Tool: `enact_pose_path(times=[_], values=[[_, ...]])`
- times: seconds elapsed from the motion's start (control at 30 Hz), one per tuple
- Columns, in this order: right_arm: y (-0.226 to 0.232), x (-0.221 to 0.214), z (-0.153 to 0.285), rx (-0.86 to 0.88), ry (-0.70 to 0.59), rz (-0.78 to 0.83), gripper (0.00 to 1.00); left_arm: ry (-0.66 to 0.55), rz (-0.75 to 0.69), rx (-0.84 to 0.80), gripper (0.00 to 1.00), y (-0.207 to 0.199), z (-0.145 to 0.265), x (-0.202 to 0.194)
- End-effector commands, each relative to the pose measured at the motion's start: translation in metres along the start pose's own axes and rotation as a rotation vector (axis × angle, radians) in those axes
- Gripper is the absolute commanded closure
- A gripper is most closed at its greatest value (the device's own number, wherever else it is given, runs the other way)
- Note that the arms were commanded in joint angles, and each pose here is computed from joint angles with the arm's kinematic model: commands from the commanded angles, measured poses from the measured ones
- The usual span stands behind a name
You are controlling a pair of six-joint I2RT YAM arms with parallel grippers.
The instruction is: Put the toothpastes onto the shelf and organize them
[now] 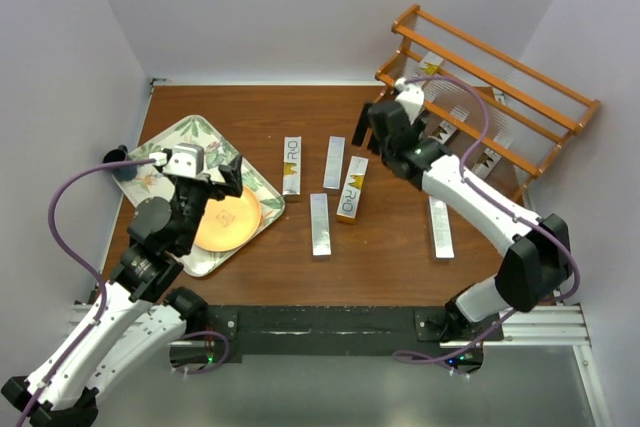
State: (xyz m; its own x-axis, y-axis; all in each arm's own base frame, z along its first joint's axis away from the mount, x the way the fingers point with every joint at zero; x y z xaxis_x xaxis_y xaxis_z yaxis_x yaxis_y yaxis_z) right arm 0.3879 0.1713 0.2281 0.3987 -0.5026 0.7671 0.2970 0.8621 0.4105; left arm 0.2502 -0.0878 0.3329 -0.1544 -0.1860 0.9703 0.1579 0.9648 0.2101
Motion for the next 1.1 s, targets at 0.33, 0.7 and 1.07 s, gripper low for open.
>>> enact_pose_path(times=[0.33,0.7,1.07], values=[[-0.014,-0.135,0.03,-0.018,0.039,0.021,0.04,0.011,0.015,-0.011,0.01,-0.006,-0.007,-0.003],[-0.026,-0.19,0.013,-0.08,0.079,0.074,0.22,0.03,0.008,-0.024,0.01,-0.01,-0.012,-0.007],[-0.028,-0.216,-0.011,-0.136,0.077,0.119,0.34,0.03,0.008,-0.034,0.01,-0.012,-0.013,-0.007]])
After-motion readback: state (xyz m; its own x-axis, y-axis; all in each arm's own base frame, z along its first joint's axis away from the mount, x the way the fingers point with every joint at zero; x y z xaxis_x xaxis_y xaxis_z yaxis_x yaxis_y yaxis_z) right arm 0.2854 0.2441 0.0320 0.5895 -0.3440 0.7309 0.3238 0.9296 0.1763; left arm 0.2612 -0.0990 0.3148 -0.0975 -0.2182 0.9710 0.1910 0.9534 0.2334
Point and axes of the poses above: each gripper's point midway between its finger pads, its own z axis back along the fingers, its own y axis along the line the jaws close on, x = y × z, the point moved 1 cm from there along z, back along the fingers, and after that the axes turned 13 degrees about -z, right-handed, at the moved point
